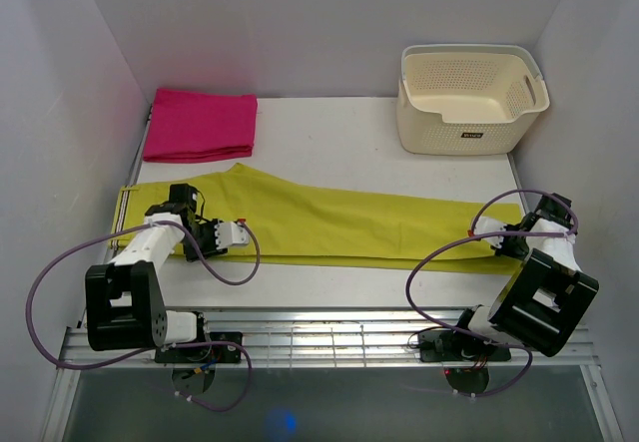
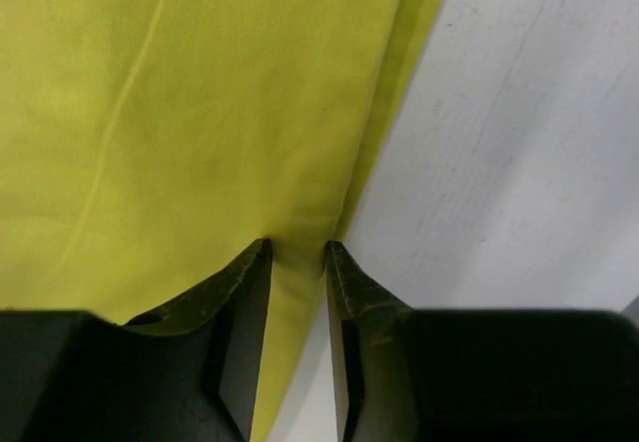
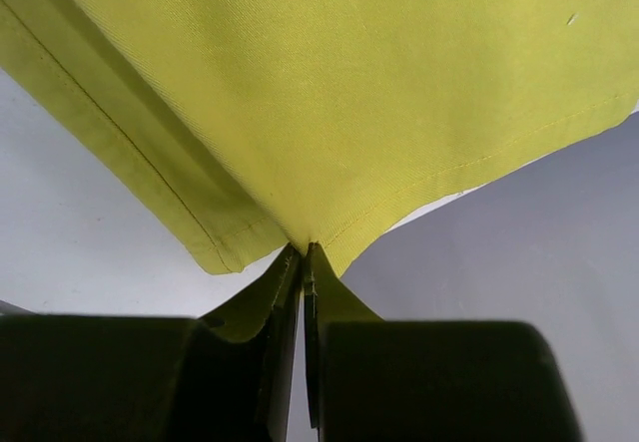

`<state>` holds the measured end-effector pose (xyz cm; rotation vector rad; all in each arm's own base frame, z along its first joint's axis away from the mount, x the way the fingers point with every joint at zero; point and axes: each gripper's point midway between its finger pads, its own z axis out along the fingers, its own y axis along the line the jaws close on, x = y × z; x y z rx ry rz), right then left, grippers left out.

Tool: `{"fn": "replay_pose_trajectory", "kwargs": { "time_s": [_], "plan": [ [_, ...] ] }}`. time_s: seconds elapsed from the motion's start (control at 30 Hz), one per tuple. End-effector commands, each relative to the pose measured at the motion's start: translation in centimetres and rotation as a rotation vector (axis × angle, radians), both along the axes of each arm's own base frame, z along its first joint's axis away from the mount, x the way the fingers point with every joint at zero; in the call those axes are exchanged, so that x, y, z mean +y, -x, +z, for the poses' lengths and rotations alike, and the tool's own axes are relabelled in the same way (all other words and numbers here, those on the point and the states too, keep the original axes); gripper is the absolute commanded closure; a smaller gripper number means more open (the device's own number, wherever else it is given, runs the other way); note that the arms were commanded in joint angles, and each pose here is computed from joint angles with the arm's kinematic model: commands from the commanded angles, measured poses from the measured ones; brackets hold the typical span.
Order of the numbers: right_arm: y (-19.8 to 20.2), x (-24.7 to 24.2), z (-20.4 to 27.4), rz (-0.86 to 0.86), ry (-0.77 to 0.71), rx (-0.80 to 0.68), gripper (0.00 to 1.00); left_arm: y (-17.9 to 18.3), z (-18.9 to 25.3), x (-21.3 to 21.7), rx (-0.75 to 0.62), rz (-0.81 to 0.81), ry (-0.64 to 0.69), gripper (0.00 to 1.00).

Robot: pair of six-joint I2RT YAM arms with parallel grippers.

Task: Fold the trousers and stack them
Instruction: Fold the trousers

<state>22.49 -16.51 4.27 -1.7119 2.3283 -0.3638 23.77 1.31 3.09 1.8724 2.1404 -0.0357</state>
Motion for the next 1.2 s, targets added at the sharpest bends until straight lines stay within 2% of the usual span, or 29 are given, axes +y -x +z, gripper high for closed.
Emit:
{"fn": "replay_pose_trajectory", "kwargs": {
  "time_s": [0.0, 0.1, 0.13, 0.27, 0.43, 0.6, 0.8, 0.97, 1.03, 1.17],
  "plan": [
    [-0.9, -0.2, 1.3, 0.002, -0.005, -0.029, 0.92, -1.2, -0.1, 0.0, -0.041, 0.009, -0.001, 0.63],
    [-0.9, -0.3, 1.3, 0.001, -0.003, -0.028, 0.92, -2.2, 0.2, 0.0, -0.058, 0.037, 0.005, 0.74],
    [-1.0, -0.3, 1.5, 0.003, 0.001, -0.033, 0.92, -2.4, 0.4, 0.0, -0.060, 0.041, 0.009, 0.83],
    [-1.2, -0.4, 1.8, 0.004, 0.001, -0.038, 0.92, -3.0, 1.2, -0.1, -0.084, 0.042, 0.015, 1.00],
    [-1.7, -0.6, 2.5, 0.005, 0.005, -0.050, 0.92, -3.5, 2.4, 0.0, -0.113, 0.034, 0.013, 1.00],
    [-2.5, -0.7, 5.3, 0.005, -0.002, -0.085, 0.92, -5.4, 5.1, 0.2, -0.160, 0.073, 0.040, 1.00],
    [-0.9, 0.2, 6.8, 0.053, 0.014, -0.074, 0.92, -6.8, 7.8, 1.8, -0.198, 0.108, 0.056, 1.00],
    [1.4, 1.0, 2.7, 0.080, 0.028, -0.026, 0.92, -5.9, 6.4, 3.6, -0.179, 0.114, 0.024, 1.00],
    [2.8, 1.2, 0.2, 0.075, 0.031, 0.023, 0.92, -4.7, 4.8, 3.6, -0.133, 0.111, 0.017, 1.00],
    [3.2, 0.8, -1.7, 0.041, 0.035, 0.059, 0.92, -3.1, 2.2, 3.6, -0.074, 0.115, 0.008, 1.00]
  ]
}}
